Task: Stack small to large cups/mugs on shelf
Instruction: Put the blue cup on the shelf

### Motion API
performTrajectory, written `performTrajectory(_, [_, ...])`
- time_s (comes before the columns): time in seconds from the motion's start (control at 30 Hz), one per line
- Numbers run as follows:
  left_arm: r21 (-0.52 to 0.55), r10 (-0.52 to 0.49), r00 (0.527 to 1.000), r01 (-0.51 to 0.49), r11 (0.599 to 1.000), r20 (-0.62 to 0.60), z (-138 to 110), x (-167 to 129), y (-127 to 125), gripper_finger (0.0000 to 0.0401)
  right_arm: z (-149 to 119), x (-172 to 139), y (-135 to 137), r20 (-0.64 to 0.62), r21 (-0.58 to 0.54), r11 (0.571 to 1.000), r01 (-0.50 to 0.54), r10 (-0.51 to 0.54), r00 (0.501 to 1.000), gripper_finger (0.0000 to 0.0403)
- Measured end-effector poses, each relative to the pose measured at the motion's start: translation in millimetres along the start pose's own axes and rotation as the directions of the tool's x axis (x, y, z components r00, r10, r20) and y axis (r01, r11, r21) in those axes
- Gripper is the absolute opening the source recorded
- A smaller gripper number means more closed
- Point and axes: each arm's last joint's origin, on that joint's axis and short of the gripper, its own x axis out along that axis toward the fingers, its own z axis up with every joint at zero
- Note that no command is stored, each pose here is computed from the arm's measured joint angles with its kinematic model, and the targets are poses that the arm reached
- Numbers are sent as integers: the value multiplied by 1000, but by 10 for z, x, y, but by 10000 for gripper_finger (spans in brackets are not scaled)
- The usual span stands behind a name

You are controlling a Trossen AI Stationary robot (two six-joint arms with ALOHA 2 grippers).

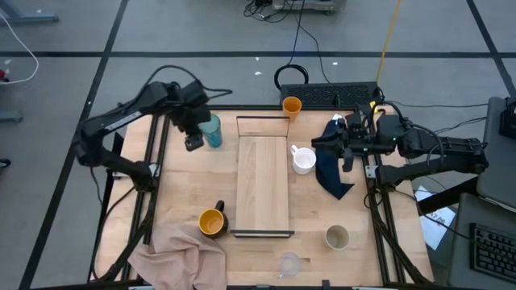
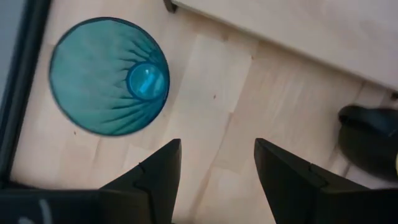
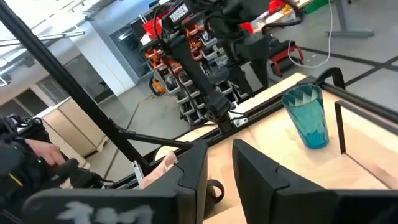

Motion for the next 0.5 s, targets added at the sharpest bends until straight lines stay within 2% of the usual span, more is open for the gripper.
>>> performTrajectory(0.2, [108, -21, 998, 28, 994, -64, 121, 190, 48, 202, -8, 1, -5, -8, 33, 999, 5, -4, 1000, 69])
performTrajectory(0.5, [188, 46, 996, -31, 982, -77, 204, 290, 116, 202, -18, 15, -11, -18, 48, 999, 12, -11, 1000, 69])
